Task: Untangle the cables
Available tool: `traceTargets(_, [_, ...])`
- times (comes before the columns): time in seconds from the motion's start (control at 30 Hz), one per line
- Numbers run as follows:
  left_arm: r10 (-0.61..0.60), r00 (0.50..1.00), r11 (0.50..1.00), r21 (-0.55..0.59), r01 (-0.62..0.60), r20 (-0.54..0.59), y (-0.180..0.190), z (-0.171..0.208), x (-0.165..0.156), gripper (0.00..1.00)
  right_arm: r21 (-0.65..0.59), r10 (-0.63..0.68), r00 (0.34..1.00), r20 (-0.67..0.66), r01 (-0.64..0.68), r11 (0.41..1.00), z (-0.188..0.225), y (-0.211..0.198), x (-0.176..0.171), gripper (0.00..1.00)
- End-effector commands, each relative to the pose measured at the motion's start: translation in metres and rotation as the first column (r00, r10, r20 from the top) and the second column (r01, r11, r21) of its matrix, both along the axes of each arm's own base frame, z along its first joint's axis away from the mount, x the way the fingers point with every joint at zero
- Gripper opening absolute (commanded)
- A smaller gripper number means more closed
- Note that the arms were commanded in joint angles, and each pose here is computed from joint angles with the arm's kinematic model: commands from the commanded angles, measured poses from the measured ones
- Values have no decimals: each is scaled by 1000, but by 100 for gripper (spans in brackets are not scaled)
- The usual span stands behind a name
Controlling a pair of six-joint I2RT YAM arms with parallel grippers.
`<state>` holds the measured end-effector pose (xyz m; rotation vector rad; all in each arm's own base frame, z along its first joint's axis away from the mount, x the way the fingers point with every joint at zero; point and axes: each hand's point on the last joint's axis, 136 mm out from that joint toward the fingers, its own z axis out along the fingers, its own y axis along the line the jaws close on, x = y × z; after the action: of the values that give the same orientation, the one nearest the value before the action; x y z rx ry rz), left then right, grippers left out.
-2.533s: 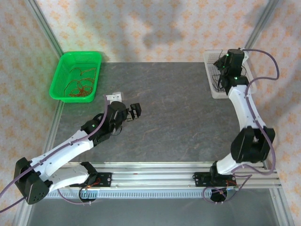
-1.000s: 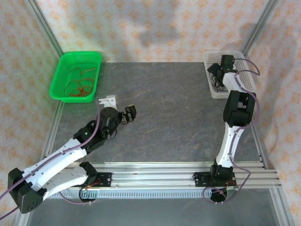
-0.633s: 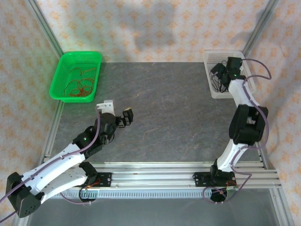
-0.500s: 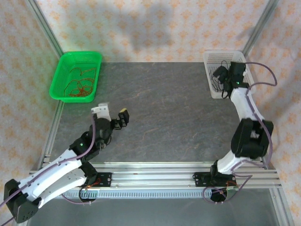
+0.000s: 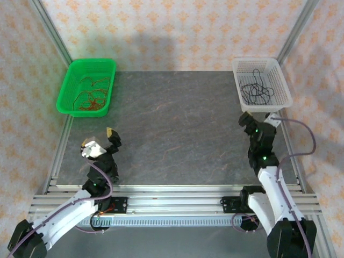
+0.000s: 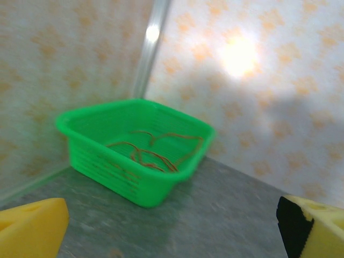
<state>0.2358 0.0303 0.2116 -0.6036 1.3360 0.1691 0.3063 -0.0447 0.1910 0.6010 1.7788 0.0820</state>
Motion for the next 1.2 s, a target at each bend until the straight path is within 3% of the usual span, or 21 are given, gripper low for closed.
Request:
traceTargets(0.0, [106, 991, 994, -28, -104, 85, 30, -13, -15, 99, -81, -4, 993, 114, 14, 997, 9, -2, -5, 100])
traceTargets(0.13, [225, 972, 974, -15, -225, 62, 57, -23, -19, 99, -112, -7, 989, 150, 24, 993, -8, -1, -13, 100])
traceTargets(0.3, [212, 977, 977, 7, -212, 24, 73, -38, -10, 99, -152, 25, 978, 209, 7, 988, -17, 7, -14, 100])
traceTargets(0.4, [156, 987, 987, 17, -157, 42, 70, -37, -3, 99, -181, 41, 978, 204, -3, 983, -28, 10, -12, 100])
traceTargets(0.53, [-20, 998, 996, 87, 15, 57, 44, -29, 22, 99, -201, 63, 979, 191, -24, 979, -37, 14, -6, 100])
traceTargets(0.7, [-119, 991, 979, 162, 127, -59, 24, -45, 67, 99, -239, 103, 953, 284, -34, 970, -25, 19, -8, 100])
traceTargets(0.9, [-84, 991, 988, 123, 96, -104, 35, -56, 84, 100, -299, 186, 953, 240, -110, 948, -28, 33, 20, 100])
traceTargets(1.03, [-140, 978, 985, 82, 154, -157, 36, -65, 103, 99, -340, 249, 952, 176, -178, 924, -53, 44, 50, 100])
traceTargets(1.1, [-177, 966, 977, 87, 196, -190, 30, -69, 114, 99, -275, 228, 972, 56, -205, 940, -73, 35, 66, 100])
traceTargets(1.17, [-188, 951, 974, 81, 214, -245, 28, -76, 125, 99, -251, 235, 965, 113, -201, 947, -65, 30, 70, 100])
